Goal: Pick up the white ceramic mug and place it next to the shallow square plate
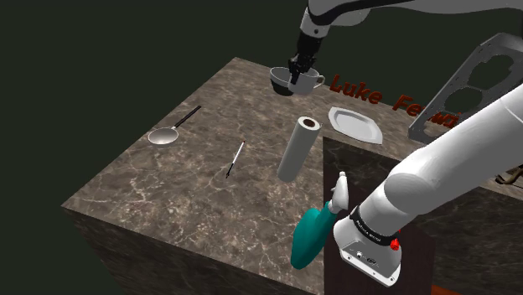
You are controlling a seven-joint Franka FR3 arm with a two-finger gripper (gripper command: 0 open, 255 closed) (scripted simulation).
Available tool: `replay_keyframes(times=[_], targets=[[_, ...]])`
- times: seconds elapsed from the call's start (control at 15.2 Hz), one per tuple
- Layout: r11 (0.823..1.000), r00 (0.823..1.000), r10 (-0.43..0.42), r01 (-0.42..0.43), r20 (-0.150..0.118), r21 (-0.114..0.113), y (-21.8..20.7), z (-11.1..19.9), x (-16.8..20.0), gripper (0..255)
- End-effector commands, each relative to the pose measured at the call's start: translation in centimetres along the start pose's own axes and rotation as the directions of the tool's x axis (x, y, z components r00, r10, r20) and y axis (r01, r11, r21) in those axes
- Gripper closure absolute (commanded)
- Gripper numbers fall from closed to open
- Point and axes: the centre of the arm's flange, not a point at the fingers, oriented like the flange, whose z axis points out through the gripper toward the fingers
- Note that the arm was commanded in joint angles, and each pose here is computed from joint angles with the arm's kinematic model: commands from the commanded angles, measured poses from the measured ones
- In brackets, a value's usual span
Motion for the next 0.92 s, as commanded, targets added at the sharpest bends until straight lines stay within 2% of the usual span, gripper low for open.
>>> replay_keyframes(times=[0.0,0.86], targets=[[1.000,1.000,-0.002,0.002,0.000,0.000,2.6,-0.1,0.4,255],[1.000,1.000,-0.002,0.002,0.000,0.000,19.7,0.8,2.0,255]])
